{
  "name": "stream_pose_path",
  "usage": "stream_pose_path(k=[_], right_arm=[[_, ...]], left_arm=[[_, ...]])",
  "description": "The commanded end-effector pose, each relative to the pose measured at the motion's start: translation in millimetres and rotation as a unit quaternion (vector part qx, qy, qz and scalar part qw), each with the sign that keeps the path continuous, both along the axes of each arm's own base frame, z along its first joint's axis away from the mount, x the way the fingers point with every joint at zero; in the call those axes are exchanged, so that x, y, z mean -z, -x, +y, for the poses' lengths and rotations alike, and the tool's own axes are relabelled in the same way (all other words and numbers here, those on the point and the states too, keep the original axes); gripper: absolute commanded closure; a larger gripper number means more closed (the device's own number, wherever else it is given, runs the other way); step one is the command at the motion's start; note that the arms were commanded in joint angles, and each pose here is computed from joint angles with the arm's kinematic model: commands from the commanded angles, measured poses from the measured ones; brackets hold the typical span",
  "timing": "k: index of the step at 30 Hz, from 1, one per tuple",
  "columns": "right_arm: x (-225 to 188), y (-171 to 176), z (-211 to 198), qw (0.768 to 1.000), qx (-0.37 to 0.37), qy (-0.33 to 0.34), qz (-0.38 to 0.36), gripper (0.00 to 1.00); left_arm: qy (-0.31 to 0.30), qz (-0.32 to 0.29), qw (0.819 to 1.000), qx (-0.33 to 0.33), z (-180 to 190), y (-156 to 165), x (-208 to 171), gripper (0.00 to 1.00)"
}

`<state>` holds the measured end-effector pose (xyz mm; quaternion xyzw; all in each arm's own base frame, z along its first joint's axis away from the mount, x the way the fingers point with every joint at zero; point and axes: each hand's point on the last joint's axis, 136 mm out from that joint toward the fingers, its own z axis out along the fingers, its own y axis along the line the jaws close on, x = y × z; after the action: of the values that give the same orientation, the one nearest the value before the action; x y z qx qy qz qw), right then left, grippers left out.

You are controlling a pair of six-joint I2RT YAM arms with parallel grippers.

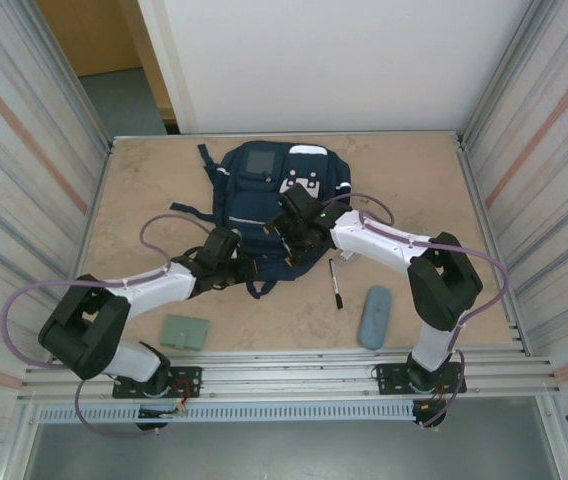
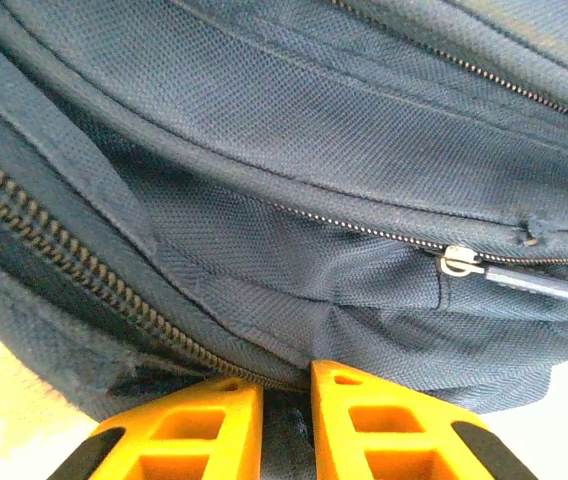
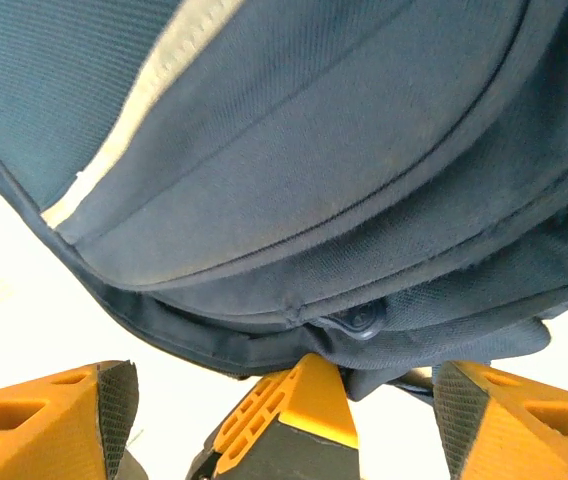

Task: Pack the student bag

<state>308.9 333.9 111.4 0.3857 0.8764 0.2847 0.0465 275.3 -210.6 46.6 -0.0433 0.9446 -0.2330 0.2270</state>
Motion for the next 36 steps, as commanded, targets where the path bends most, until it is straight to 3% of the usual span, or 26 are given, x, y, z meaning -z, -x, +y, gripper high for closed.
stream_pose_path(k=[1, 12, 17, 22, 24, 29, 36], right_arm=[[22, -7, -12, 0.998, 0.045, 0.033, 0.007, 0.21], [51, -35, -58, 0.99, 0.117, 0.084, 0.006, 0.22], [57, -45, -57, 0.99, 0.122, 0.073, 0.0, 0.28], [65, -46, -51, 0.99, 0.136, 0.044, -0.009, 0.51], [56, -47, -47, 0.992, 0.121, 0.04, -0.02, 0.56], [14, -51, -35, 0.993, 0.094, 0.03, -0.064, 0.79], [-33, -58, -15, 0.993, 0.061, -0.017, -0.1, 0.93]], left_arm=[[-0.015, 0.058, 0.998, 0.002, 5, 26, 31, 0.81], [0.007, 0.062, 0.998, 0.003, -8, 30, 36, 0.82], [0.008, 0.058, 0.998, 0.0, -7, 29, 35, 0.83], [0.009, 0.056, 0.998, 0.011, -11, 28, 30, 0.82], [0.024, 0.048, 0.998, 0.02, -16, 27, 21, 0.79], [0.066, -0.009, 0.996, 0.062, -32, 19, -43, 0.7], [0.146, -0.053, 0.987, 0.048, -30, 10, -116, 0.66]])
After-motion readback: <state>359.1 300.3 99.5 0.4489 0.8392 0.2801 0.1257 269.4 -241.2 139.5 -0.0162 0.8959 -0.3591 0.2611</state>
